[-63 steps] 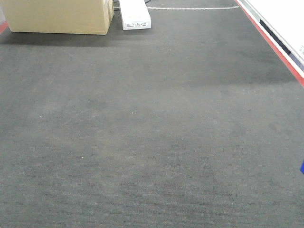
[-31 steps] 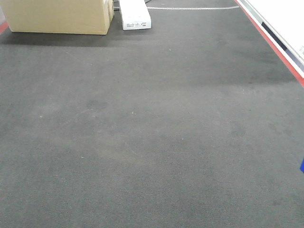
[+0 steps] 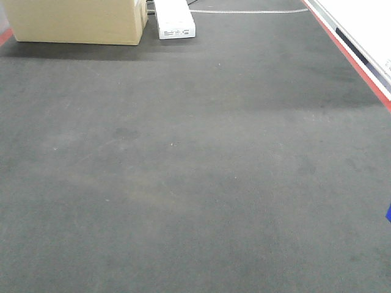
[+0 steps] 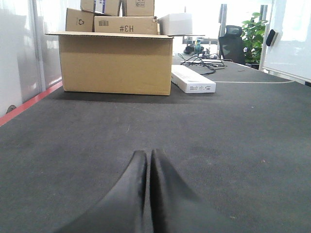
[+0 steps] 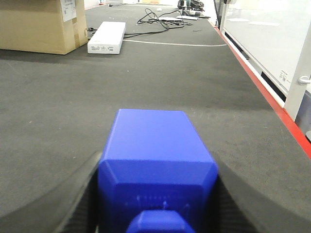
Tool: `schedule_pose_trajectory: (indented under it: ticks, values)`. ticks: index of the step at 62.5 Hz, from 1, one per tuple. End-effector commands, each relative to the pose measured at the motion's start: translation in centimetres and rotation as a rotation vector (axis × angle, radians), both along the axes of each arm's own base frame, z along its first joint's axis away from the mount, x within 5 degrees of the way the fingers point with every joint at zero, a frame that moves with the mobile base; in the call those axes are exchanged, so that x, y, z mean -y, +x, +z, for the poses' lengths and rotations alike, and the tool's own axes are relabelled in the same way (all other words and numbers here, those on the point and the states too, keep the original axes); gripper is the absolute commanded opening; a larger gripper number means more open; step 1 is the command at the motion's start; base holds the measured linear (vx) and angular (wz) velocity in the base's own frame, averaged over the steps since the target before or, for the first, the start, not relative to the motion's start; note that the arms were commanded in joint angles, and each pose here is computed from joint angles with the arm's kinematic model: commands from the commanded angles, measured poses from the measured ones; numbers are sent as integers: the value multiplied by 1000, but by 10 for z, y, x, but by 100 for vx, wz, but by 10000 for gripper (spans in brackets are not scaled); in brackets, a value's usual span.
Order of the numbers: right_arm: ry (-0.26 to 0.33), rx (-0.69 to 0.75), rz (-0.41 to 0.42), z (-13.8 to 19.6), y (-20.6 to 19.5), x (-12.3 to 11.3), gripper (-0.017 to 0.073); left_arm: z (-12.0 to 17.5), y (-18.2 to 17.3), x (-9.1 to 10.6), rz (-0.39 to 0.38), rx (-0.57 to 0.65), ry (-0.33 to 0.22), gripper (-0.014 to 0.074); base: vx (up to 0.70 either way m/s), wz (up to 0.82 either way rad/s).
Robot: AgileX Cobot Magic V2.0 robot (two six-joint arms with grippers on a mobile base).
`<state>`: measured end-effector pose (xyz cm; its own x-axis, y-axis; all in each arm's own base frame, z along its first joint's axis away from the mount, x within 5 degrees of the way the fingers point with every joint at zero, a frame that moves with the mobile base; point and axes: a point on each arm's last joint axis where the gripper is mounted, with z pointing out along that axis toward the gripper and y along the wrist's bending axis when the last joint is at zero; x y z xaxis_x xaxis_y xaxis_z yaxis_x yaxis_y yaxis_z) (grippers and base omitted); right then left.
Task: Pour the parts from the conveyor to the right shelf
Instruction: 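Drive away from the conveyor holding the block in the right gripper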
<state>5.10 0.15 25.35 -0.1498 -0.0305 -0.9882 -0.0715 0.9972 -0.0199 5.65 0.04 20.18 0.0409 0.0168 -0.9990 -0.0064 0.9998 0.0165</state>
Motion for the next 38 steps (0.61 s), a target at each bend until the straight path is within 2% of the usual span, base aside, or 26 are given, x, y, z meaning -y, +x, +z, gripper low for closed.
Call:
schedule_pose_trajectory:
  ticks: [1, 17, 38]
  values:
    - [-12, 103, 3, 16, 0, 0, -9, -3, 0, 0, -3, 55, -10, -6, -5, 4]
    - [-12, 103, 3, 16, 0, 0, -9, -3, 0, 0, -3, 55, -10, -6, -19, 5]
    - [-12, 103, 3, 16, 0, 0, -9, -3, 0, 0, -3, 55, -10, -6, -41, -7]
